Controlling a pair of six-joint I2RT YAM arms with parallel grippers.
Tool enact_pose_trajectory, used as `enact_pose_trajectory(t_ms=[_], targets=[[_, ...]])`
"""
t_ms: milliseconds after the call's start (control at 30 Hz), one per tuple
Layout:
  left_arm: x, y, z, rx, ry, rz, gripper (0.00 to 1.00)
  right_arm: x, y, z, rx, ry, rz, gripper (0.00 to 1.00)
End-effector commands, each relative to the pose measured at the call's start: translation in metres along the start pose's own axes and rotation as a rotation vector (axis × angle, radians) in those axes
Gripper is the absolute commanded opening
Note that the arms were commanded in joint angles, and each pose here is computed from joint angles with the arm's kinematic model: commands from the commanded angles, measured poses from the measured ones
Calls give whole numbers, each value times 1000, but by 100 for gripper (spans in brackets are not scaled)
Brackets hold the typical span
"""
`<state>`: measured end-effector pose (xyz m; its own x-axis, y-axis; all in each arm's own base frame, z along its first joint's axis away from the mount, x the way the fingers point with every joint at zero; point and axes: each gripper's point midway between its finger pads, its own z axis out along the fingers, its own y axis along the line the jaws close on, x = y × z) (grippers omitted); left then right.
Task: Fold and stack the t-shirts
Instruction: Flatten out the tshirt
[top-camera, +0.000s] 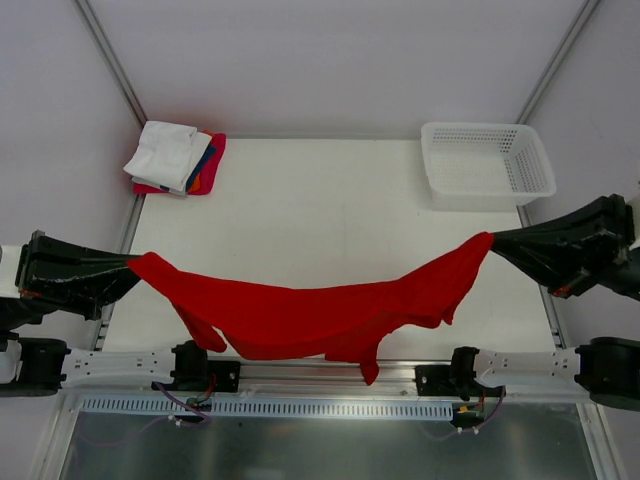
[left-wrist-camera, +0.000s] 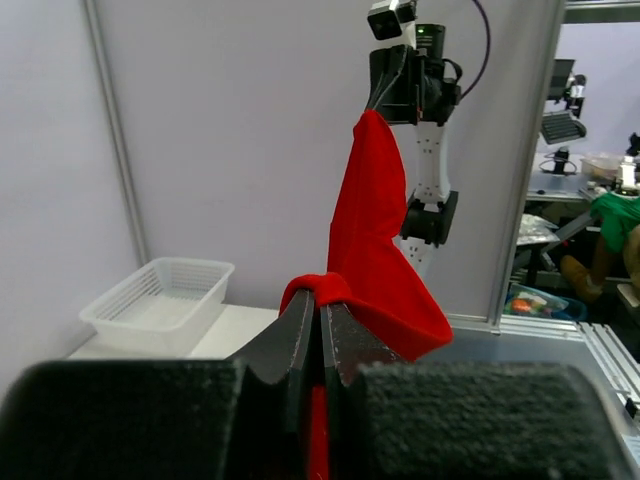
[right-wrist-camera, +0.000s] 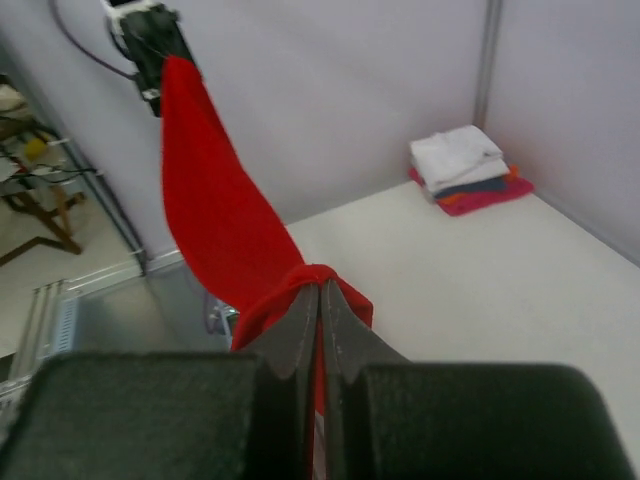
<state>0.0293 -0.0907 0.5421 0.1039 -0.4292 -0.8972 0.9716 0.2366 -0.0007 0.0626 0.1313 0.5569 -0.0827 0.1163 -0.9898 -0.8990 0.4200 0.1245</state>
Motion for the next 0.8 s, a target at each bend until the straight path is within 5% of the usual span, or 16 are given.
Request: enact_pose_trajectory(t_ms=[0, 233, 567, 767], targets=[[-33, -26, -18, 152, -171, 14, 0, -42, 51, -14, -283, -176, 61, 0], [-12, -16, -50, 97, -217, -23, 0, -75, 104, -57, -613, -347, 25, 0], [84, 47, -59, -284, -99, -80, 0, -115, 69, -52, -326, -457, -103, 0], [88, 38, -63, -250, -127, -139, 0, -115, 48, -48, -207, -465, -118, 0]])
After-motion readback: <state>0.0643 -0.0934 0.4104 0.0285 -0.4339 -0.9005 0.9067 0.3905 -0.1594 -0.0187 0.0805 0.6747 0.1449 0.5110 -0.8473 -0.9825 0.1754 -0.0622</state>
